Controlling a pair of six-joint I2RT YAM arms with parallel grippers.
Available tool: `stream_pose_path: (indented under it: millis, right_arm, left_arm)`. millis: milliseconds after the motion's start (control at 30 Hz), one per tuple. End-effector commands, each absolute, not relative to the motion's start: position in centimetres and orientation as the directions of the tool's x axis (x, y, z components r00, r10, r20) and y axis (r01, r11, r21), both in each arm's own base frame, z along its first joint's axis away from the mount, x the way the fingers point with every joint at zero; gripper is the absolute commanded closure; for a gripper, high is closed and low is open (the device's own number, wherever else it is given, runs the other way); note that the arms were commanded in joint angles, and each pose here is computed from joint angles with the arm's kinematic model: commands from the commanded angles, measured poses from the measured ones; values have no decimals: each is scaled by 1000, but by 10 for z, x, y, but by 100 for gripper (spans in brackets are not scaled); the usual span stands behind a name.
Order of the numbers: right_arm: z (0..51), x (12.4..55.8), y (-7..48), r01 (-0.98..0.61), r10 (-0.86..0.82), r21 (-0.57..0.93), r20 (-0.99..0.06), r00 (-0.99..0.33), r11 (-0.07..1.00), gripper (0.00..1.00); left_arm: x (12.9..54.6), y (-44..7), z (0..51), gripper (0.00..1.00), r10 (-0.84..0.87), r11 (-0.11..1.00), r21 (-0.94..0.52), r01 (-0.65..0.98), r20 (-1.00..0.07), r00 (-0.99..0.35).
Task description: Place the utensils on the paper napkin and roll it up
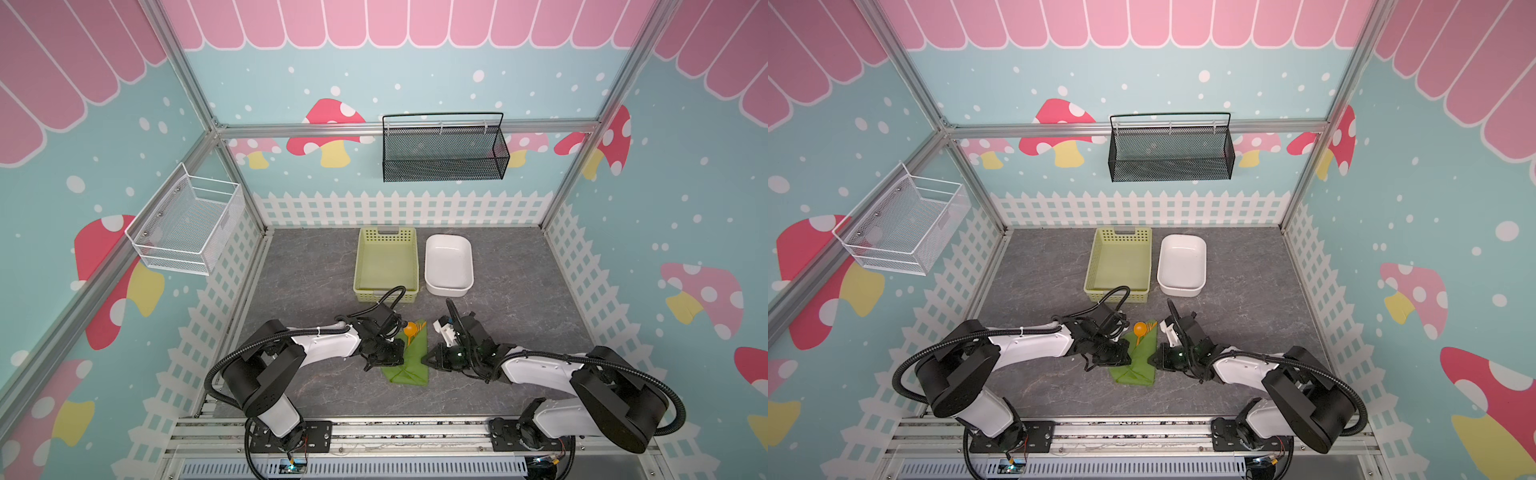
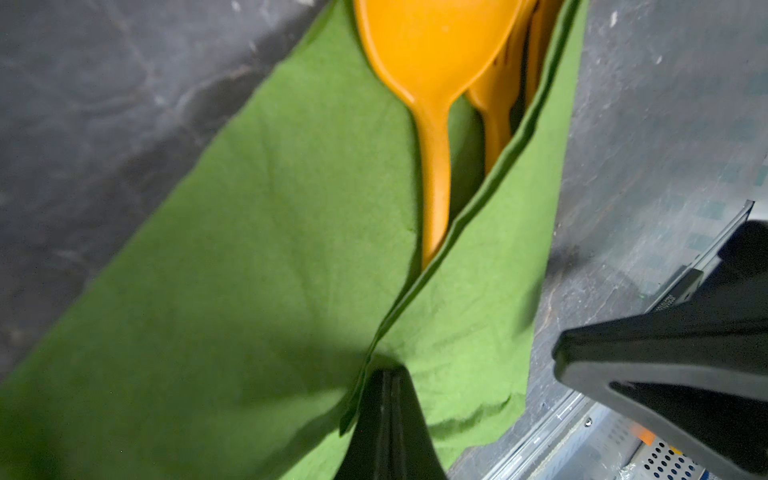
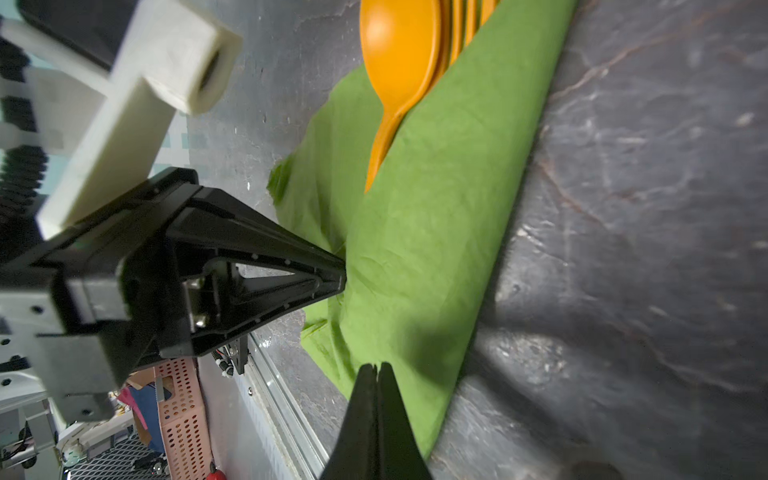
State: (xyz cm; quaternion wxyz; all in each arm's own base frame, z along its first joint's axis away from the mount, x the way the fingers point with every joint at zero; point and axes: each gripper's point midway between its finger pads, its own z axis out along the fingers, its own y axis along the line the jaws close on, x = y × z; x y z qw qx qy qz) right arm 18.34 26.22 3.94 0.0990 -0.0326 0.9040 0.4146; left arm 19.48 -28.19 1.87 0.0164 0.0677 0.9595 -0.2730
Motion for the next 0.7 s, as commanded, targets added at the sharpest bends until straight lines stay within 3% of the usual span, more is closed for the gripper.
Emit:
stream_pose_path:
  millis: [0, 267, 667]
  right_arm:
    - [26, 178, 256, -131, 6, 726, -183, -983, 675, 100]
    - [0, 168, 239, -74, 13, 664, -125, -992, 744, 100]
    - [44, 197, 254, -161, 21, 687, -249, -968, 709, 100]
  left_arm:
    - [188, -266, -2, 93, 116, 880, -459, 118, -32, -993]
    - [188, -266, -3, 93, 117, 881, -458, 118, -30, -993]
    - [187, -265, -3, 94, 115, 881, -459, 115, -27, -993]
